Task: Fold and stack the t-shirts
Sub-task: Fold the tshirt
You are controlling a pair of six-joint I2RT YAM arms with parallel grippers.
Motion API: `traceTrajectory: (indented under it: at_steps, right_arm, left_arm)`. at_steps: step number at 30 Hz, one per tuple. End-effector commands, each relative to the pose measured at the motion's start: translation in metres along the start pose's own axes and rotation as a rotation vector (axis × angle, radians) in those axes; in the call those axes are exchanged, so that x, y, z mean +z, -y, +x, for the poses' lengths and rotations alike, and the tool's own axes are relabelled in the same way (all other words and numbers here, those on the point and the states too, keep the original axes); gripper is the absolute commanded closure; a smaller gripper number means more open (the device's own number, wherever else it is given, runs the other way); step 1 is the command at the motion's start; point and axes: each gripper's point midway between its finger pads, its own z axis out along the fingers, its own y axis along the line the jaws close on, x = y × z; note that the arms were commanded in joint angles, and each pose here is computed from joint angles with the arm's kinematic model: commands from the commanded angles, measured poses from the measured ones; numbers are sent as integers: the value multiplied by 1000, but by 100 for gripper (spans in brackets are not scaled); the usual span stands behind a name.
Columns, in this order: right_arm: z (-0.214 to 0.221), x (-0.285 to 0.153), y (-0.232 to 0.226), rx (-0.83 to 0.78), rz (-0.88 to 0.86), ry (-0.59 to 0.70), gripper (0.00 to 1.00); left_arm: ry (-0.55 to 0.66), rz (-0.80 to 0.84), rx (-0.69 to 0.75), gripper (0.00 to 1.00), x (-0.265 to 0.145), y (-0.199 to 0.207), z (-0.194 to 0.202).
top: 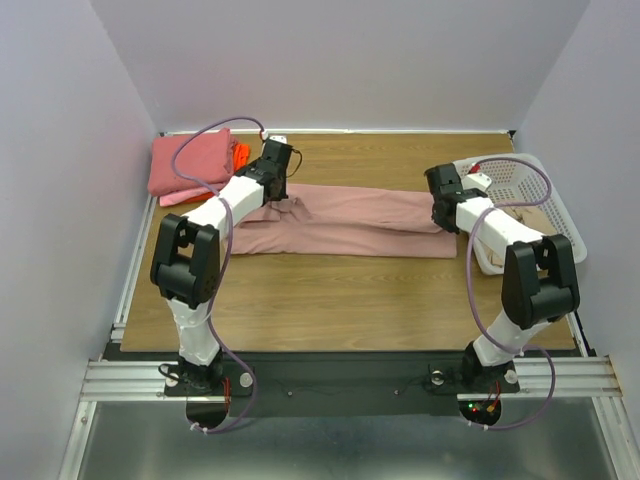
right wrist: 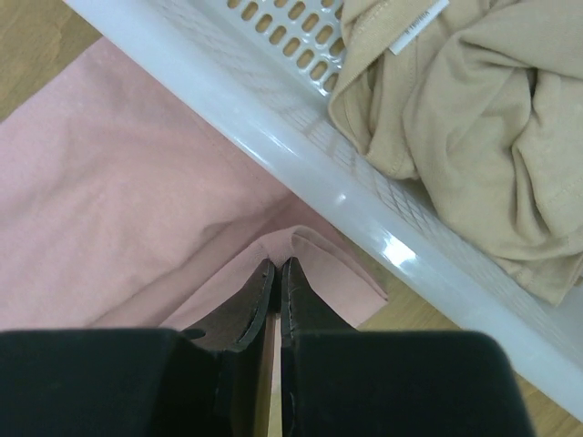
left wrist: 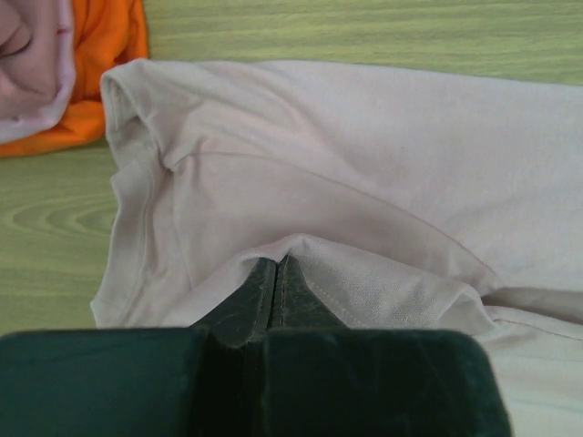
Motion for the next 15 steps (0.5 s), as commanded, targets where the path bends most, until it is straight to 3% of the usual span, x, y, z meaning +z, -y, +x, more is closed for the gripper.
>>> traceTrajectory:
  at_steps: [1,2,3,4,7,8,9,13,15]
  right_arm:
    - [-26,8,-11,28,17,66,99]
    - [-27,10,-16,12,8,58,96]
    - [-26,11,-20,5,-3,47,91]
    - [-27,11,-23,-1,-11,44,76]
    - [-31,6,-32,-2,-52,32,49]
    - [-33,3,-34,-6,-68,31,41]
    - [-35,-2,-37,-5,-94,26,34]
    - [-31,-16,-47,-42,-193,-14,21]
    - [-22,-25,-59,-57,-287,-57,4]
  left_arm:
    - [53,23,15,90,8,4,-29]
    - [62,23,14,78,10,0,-36]
    - [54,24,17,58,15,-1,-37]
    - [43,15,14,47,17,-6,-38]
    - [51,9,0,30,15,-9,-51]
    - [58,9,-4,20,12,-9,-55]
    - [70,19,-13,2,4,-9,-60]
    - [93,104,-65,2,-18,0,-63]
    - [86,172,-90,2,-28,10,-53]
